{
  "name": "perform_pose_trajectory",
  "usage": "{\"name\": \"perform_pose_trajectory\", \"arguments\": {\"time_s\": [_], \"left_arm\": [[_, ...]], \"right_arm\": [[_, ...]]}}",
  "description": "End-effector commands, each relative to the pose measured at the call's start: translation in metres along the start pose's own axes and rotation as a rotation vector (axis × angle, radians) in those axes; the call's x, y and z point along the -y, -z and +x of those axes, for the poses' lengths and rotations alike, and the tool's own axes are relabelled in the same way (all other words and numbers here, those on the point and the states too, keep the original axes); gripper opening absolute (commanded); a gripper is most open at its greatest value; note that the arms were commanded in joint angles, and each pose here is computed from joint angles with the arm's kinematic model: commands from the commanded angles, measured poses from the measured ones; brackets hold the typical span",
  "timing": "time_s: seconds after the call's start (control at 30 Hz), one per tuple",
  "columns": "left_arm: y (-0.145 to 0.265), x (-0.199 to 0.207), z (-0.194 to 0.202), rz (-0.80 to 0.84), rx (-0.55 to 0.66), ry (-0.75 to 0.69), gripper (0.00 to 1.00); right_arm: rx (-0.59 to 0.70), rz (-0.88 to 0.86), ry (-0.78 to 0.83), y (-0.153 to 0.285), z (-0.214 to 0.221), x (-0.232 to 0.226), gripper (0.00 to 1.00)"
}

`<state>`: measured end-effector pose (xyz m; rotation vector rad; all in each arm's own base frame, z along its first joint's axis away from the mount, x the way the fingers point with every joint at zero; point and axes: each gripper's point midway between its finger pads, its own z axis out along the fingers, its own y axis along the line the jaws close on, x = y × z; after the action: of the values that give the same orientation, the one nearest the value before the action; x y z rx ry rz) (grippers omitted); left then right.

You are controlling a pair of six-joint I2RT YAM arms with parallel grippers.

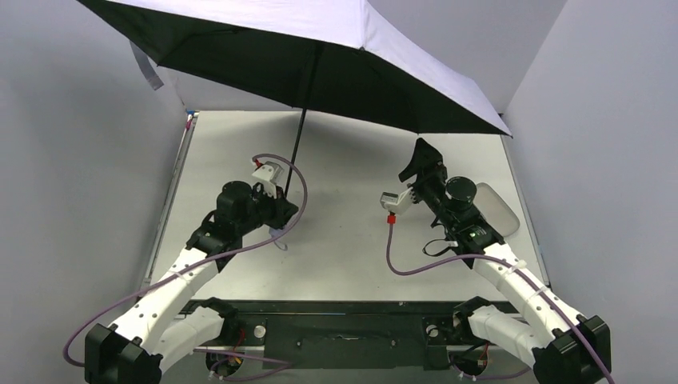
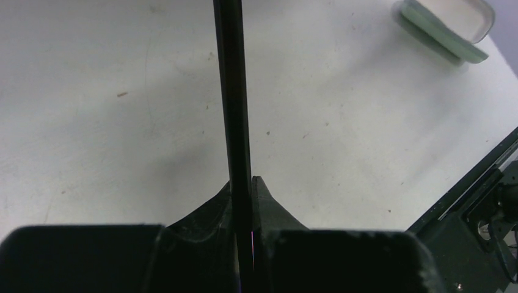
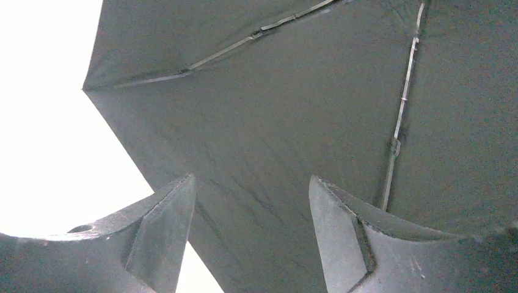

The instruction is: Open the umbrella

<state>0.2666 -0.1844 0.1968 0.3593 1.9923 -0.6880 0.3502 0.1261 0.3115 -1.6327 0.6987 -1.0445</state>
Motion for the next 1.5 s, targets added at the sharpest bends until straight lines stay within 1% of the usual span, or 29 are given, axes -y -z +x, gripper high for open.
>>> {"name": "perform_pose_trajectory", "arguments": {"time_s": [0.0, 0.1, 0.23, 0.33, 0.37, 0.4, 0.43, 0.47, 0.5, 0.53, 0.57, 0.7, 0.73, 0.77, 0.8, 0.9, 0.93, 0.97, 1.0, 1.03, 1.07, 1.1, 1.13, 1.17, 1.27, 1.37, 1.47], "left_arm": [[-0.003, 0.004, -0.025, -0.007, 0.141, -0.066, 0.00], [-0.005, 0.012, -0.010, 0.011, 0.115, -0.077, 0.00], [-0.002, 0.025, 0.024, 0.029, 0.054, -0.124, 0.00], [-0.004, 0.013, 0.054, -0.027, -0.011, -0.082, 0.00], [-0.004, 0.010, 0.058, -0.039, -0.018, -0.075, 0.03], [-0.006, 0.007, 0.064, -0.051, -0.025, -0.069, 0.06], [-0.007, 0.007, 0.064, -0.051, -0.020, -0.068, 0.16], [-0.008, 0.006, 0.065, -0.051, -0.019, -0.071, 0.21], [-0.008, 0.008, 0.064, -0.042, -0.015, -0.075, 0.30], [-0.008, 0.009, 0.063, -0.033, -0.015, -0.090, 0.33], [-0.009, 0.011, 0.063, -0.020, -0.017, -0.099, 0.39], [-0.006, 0.011, 0.061, -0.012, -0.028, -0.152, 0.52], [-0.005, 0.011, 0.061, -0.012, -0.032, -0.163, 0.58], [-0.003, 0.010, 0.062, -0.015, -0.042, -0.187, 0.61], [-0.001, 0.009, 0.063, -0.016, -0.048, -0.203, 0.67], [0.009, 0.002, 0.063, -0.033, -0.078, -0.291, 0.76], [0.011, 0.001, 0.063, -0.037, -0.083, -0.305, 0.81], [0.015, -0.003, 0.063, -0.044, -0.100, -0.346, 0.83], [0.019, -0.006, 0.065, -0.052, -0.122, -0.361, 0.87], [0.021, -0.007, 0.063, -0.054, -0.127, -0.387, 0.90], [0.025, -0.008, 0.062, -0.054, -0.143, -0.398, 0.98], [0.026, -0.009, 0.061, -0.051, -0.152, -0.429, 1.00], [0.030, -0.009, 0.058, -0.051, -0.170, -0.444, 0.98], [0.030, -0.012, 0.059, -0.054, -0.196, -0.475, 0.97], [0.038, -0.023, 0.051, -0.105, -0.252, -0.510, 0.97], [0.047, -0.036, 0.044, -0.142, -0.277, -0.573, 0.97], [0.059, -0.060, 0.045, -0.218, -0.350, -0.627, 0.97]], "right_arm": [[-0.045, 0.002, -0.045, 0.009, 0.006, 0.000, 0.63], [-0.052, -0.008, -0.052, 0.012, 0.005, -0.005, 0.63], [-0.069, -0.032, -0.064, 0.021, 0.006, -0.015, 0.63], [-0.068, -0.072, -0.069, 0.030, 0.001, -0.032, 0.63], [-0.066, -0.067, -0.072, 0.034, 0.000, -0.032, 0.63], [-0.057, -0.089, -0.074, 0.036, -0.004, -0.042, 0.64], [-0.064, -0.082, -0.079, 0.041, -0.004, -0.041, 0.64], [-0.056, -0.105, -0.080, 0.043, -0.009, -0.050, 0.64], [-0.069, -0.109, -0.091, 0.047, -0.009, -0.054, 0.64], [-0.059, -0.119, -0.099, 0.049, -0.014, -0.057, 0.64], [-0.069, -0.132, -0.120, 0.053, -0.015, -0.064, 0.64], [-0.053, -0.199, -0.197, 0.066, -0.032, -0.085, 0.64], [-0.031, -0.207, -0.207, 0.068, -0.041, -0.087, 0.64], [-0.035, -0.229, -0.240, 0.073, -0.044, -0.095, 0.65], [-0.017, -0.231, -0.271, 0.076, -0.052, -0.097, 0.65], [-0.006, -0.288, -0.310, 0.086, -0.064, -0.115, 0.67], [-0.004, -0.288, -0.338, 0.088, -0.069, -0.117, 0.67], [0.009, -0.302, -0.345, 0.091, -0.075, -0.120, 0.67], [-0.011, -0.308, -0.379, 0.093, -0.075, -0.122, 0.67], [-0.003, -0.325, -0.388, 0.095, -0.080, -0.125, 0.67], [-0.025, -0.329, -0.432, 0.097, -0.079, -0.125, 0.67], [-0.023, -0.354, -0.439, 0.100, -0.082, -0.130, 0.67], [-0.043, -0.360, -0.488, 0.102, -0.082, -0.130, 0.68], [-0.046, -0.385, -0.500, 0.105, -0.084, -0.134, 0.68], [-0.102, -0.416, -0.602, 0.111, -0.082, -0.137, 0.68], [-0.143, -0.425, -0.623, 0.118, -0.075, -0.140, 0.70], [-0.229, -0.432, -0.641, 0.127, -0.062, -0.147, 0.70]]}}
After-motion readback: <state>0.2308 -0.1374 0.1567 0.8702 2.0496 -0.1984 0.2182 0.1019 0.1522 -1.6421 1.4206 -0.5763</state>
